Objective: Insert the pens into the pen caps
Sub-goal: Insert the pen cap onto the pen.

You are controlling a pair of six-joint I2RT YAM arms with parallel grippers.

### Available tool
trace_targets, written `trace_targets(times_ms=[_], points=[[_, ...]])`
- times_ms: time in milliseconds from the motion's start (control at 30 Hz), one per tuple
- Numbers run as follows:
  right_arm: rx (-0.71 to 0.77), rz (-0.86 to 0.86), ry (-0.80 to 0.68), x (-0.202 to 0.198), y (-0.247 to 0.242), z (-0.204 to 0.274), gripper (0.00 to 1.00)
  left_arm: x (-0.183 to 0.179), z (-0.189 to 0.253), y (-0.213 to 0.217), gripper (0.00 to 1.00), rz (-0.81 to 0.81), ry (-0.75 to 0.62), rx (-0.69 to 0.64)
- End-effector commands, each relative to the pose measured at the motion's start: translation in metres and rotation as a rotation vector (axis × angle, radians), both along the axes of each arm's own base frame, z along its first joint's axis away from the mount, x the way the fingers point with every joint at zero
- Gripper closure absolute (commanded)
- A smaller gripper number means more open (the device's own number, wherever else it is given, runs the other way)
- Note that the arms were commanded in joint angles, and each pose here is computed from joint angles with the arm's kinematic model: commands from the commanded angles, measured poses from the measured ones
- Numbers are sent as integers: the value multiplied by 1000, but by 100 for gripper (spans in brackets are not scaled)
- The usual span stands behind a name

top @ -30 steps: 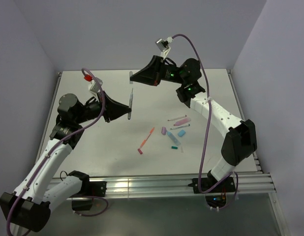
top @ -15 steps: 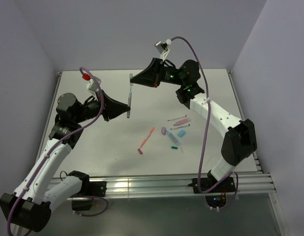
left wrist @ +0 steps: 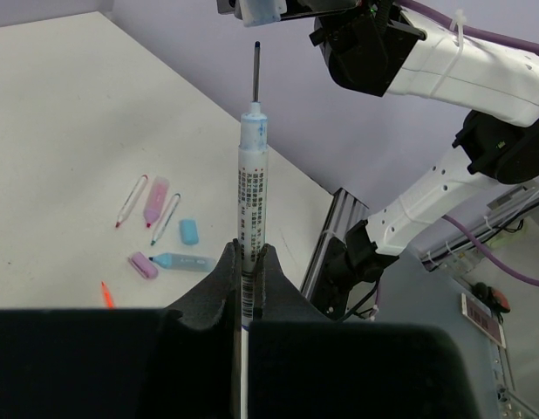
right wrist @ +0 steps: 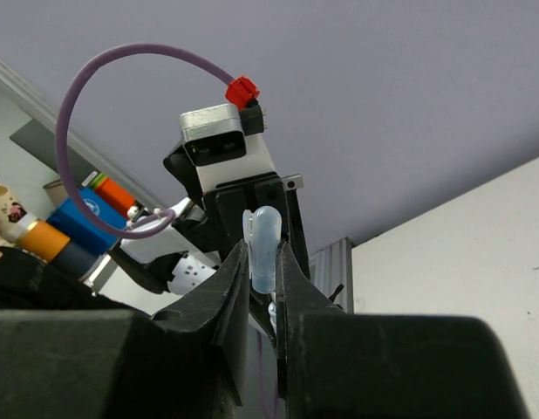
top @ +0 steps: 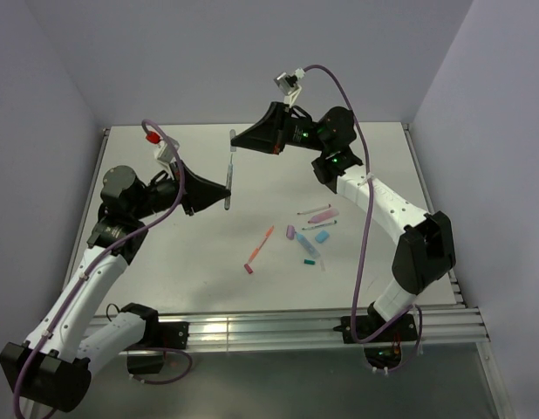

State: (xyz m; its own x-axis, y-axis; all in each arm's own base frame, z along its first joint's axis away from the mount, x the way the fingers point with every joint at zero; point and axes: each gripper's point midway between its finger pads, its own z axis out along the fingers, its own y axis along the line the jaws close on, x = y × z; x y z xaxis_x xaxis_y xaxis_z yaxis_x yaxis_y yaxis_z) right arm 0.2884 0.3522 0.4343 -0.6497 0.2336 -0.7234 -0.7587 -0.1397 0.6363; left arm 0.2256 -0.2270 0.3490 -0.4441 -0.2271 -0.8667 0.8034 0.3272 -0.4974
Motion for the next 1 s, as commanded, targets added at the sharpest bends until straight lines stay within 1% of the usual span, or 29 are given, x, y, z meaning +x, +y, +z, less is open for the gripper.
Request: trace_targets(times_ms=[0,400,633,733,767,800,867,967], points=[[37,25,-46,-11,-3,13,100,0,10,2,100,9,-45,-12],[18,33,-47,-10,3,-1,100,1,14,1,100,7,-38,-33],[19,38,-65,-13,4,0,100,4,13,2,100,24,-21,-44],[15,35,-77,-16,6,-5,100,6,20,3,100,28,3,-86],[15,33,-80,-16,7,-6,100,5,24,2,100,21,40,-115],[17,28,-83,-16,8,-6,100,4,32,1,100,7,16,-141],[20,28,-86,-15,10,-5,100,7,34,-2,100,-6,65,-174],[27,26,-98,-17,13,-1,100,8,40,-2,100,-11,47,-176]])
